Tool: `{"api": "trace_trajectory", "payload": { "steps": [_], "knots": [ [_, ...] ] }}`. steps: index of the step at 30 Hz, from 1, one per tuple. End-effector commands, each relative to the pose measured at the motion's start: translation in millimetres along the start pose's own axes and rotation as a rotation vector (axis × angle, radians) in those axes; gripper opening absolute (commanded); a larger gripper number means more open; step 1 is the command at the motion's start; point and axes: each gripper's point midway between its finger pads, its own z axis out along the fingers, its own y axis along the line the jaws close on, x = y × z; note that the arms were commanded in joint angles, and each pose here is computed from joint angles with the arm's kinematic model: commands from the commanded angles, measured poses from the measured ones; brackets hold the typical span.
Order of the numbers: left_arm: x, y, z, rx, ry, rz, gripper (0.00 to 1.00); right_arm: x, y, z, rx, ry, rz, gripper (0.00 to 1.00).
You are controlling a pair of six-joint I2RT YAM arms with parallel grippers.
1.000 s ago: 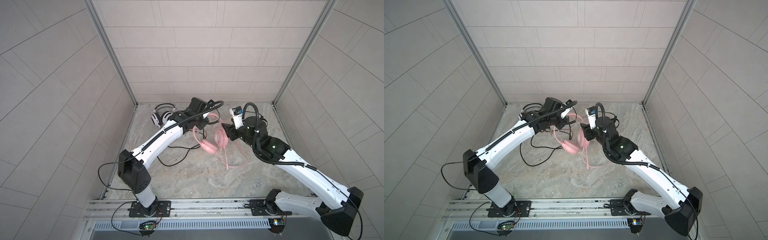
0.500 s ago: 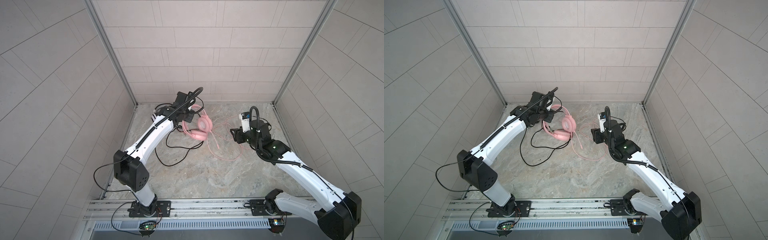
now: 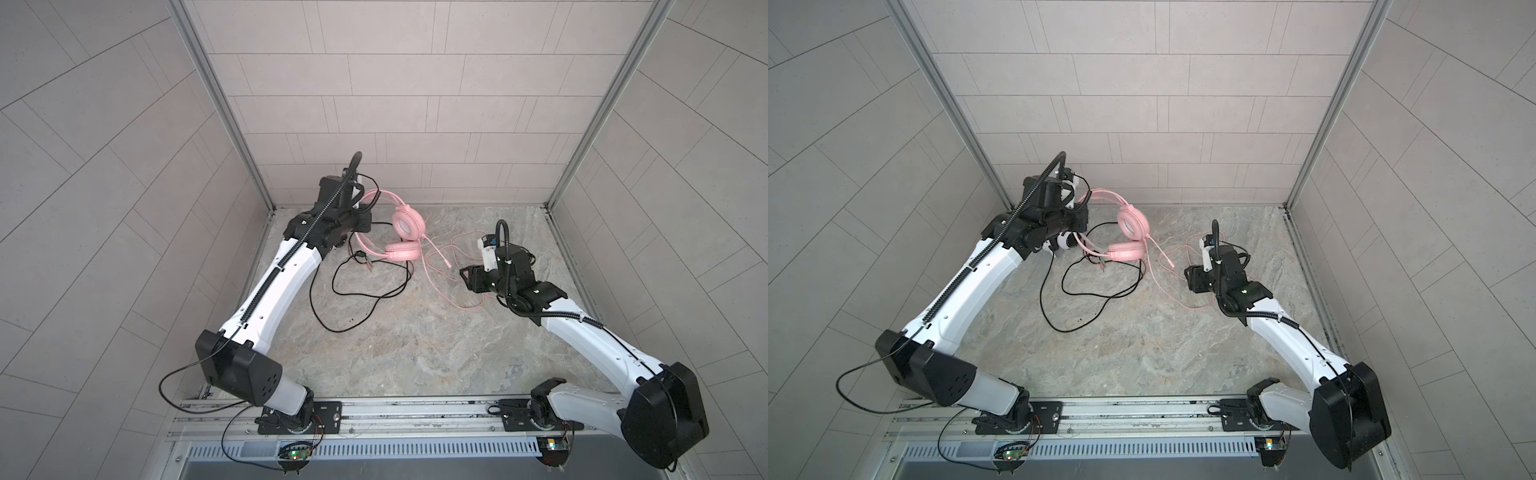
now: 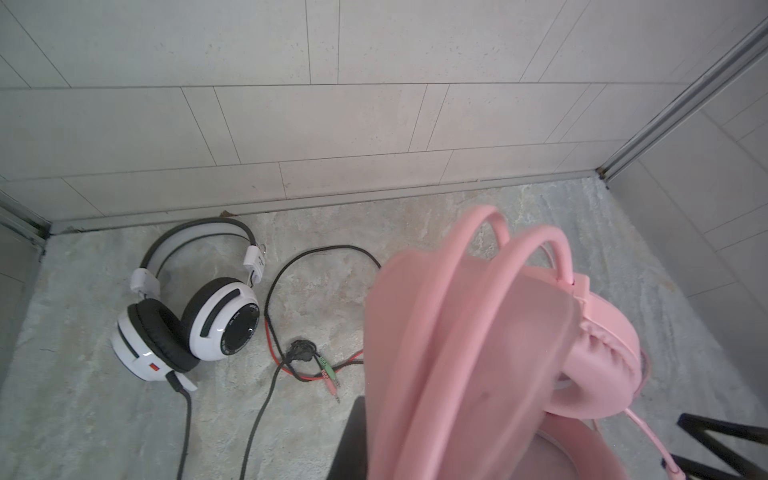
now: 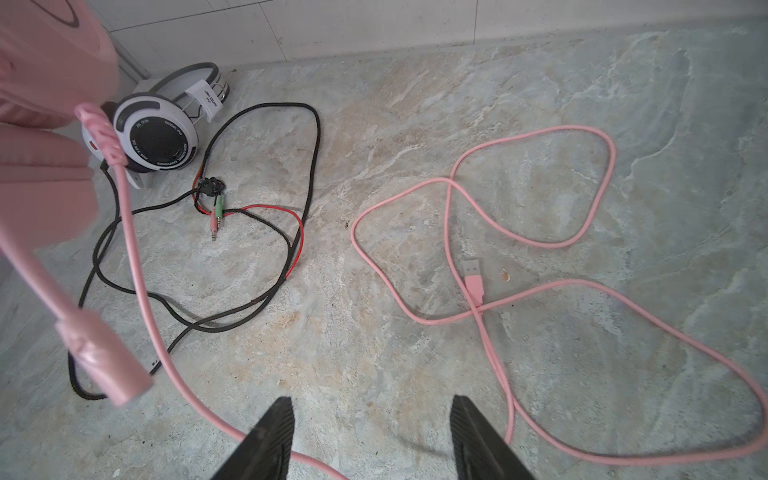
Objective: Wrap the headphones
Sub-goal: 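Raise the pink headset with the left gripper while the right gripper lowers to the cable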
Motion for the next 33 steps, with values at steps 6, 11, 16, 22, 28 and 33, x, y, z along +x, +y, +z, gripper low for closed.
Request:
{"api": "trace_trajectory", "payload": {
  "steps": [6,11,16,22,28,33],
  "knots": [
    [-40,-13,-20,0.19,-0.162,-0.209,0.0,23,21,18,-0.185,0.012,0.034,0.63],
    [-47,-7,-25,0.296,-0.175,-0.325,0.0,29,23,31,-0.25,0.011,0.062,0.66],
    [-59,-4,-39,0.372,-0.217,-0.405,0.0,34,26,49,-0.291,0.03,0.075,0.67],
    [-83,-5,-60,0.491,-0.274,-0.519,0.0,23,37,65,-0.368,0.002,0.096,0.68],
    [-103,4,-79,0.525,-0.353,-0.589,0.0,33,44,72,-0.425,0.023,0.124,0.66],
    [-113,-6,-83,0.627,-0.355,-0.63,0.0,19,50,74,-0.464,-0.03,0.127,0.67]
  ]
}}
